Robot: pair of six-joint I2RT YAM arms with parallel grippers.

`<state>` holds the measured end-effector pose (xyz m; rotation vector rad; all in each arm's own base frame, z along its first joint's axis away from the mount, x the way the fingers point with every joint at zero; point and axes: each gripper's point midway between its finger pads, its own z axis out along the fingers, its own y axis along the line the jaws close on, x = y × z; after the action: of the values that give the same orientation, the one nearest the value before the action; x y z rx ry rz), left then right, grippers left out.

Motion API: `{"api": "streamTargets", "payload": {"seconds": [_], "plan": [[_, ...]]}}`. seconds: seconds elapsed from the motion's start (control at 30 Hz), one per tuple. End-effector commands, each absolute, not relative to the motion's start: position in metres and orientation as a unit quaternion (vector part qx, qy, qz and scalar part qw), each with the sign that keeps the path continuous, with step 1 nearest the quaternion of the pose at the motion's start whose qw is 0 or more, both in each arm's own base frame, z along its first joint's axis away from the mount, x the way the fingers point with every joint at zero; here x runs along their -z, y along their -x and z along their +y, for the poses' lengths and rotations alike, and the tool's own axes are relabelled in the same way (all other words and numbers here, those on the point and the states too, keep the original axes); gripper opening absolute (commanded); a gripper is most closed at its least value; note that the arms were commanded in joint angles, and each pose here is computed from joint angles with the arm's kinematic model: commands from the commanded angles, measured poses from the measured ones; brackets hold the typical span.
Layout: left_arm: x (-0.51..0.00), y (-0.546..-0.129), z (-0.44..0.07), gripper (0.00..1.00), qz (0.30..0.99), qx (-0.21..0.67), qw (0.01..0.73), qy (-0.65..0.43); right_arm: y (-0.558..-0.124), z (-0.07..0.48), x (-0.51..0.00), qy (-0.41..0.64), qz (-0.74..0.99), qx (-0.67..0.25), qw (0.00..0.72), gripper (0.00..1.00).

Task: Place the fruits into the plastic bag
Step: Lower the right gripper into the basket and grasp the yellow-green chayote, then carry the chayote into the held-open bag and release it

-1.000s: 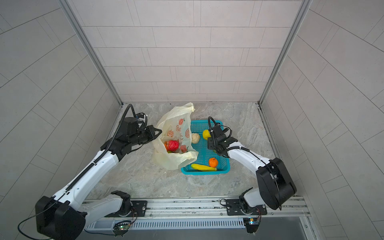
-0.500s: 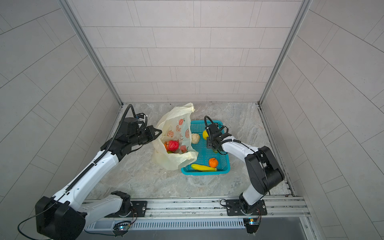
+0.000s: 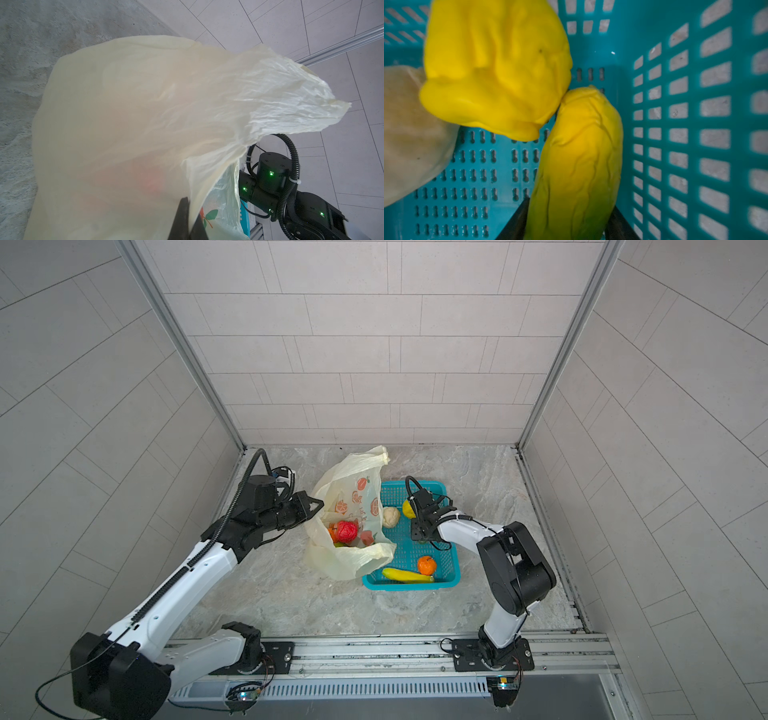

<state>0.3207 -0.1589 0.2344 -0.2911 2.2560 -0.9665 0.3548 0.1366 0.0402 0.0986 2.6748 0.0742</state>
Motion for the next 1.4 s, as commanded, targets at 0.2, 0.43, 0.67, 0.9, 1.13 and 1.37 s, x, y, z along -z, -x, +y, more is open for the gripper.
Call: {"api": "streamTargets", "payload": {"seconds": [0.2, 0.43, 0.67, 0.9, 1.13, 1.37], "plan": [[-0.24, -0.322, -0.157, 0.0, 0.86, 0.367, 0.337, 0.107, -0.356, 0.134, -0.06, -0.07, 0.958, -0.053, 0.273, 0.32], [-0.241, -0.321, -0.156, 0.0, 0.859, 0.368, 0.339, 0.107, -0.355, 0.151, -0.11, -0.052, 0.937, -0.124, 0.324, 0.29], [-0.242, -0.32, -0.158, 0.0, 0.857, 0.371, 0.341, 0.104, -0.329, 0.217, -0.185, 0.077, 0.876, -0.287, 0.38, 0.29], [-0.242, -0.32, -0.157, 0.0, 0.856, 0.372, 0.343, 0.103, -0.318, 0.253, -0.255, 0.132, 0.809, -0.329, 0.47, 0.29], [-0.244, -0.319, -0.159, 0.0, 0.854, 0.377, 0.344, 0.099, -0.327, 0.299, -0.252, 0.17, 0.806, -0.364, 0.434, 0.29], [-0.243, -0.319, -0.161, 0.0, 0.851, 0.384, 0.344, 0.1, -0.349, 0.337, -0.215, 0.177, 0.834, -0.353, 0.386, 0.29]]}}
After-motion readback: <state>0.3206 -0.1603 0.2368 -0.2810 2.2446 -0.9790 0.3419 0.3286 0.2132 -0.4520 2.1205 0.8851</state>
